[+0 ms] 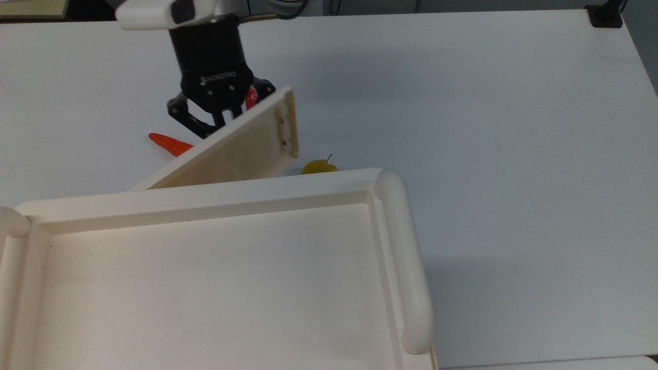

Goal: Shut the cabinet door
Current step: 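Push the door with the gripper, swinging it toward the cabinet opening, then press the door flush against the cabinet front with the gripper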

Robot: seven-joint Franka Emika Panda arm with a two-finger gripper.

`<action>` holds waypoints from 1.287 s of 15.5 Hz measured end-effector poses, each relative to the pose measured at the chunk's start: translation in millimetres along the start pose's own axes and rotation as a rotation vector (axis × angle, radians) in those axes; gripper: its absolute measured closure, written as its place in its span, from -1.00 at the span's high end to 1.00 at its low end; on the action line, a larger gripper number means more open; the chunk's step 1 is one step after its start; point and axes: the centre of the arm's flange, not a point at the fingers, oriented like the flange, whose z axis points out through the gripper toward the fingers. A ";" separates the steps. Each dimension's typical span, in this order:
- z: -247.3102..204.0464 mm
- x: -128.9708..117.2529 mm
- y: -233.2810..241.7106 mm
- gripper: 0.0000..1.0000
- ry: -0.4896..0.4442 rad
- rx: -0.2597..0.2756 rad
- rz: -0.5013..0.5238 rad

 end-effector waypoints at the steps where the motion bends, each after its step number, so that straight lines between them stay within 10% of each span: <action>1: 6.4 3.5 -8.2 -0.81 0.013 -0.002 0.003; 20: 66.9 31.4 -74.7 -0.74 0.277 -0.094 0.080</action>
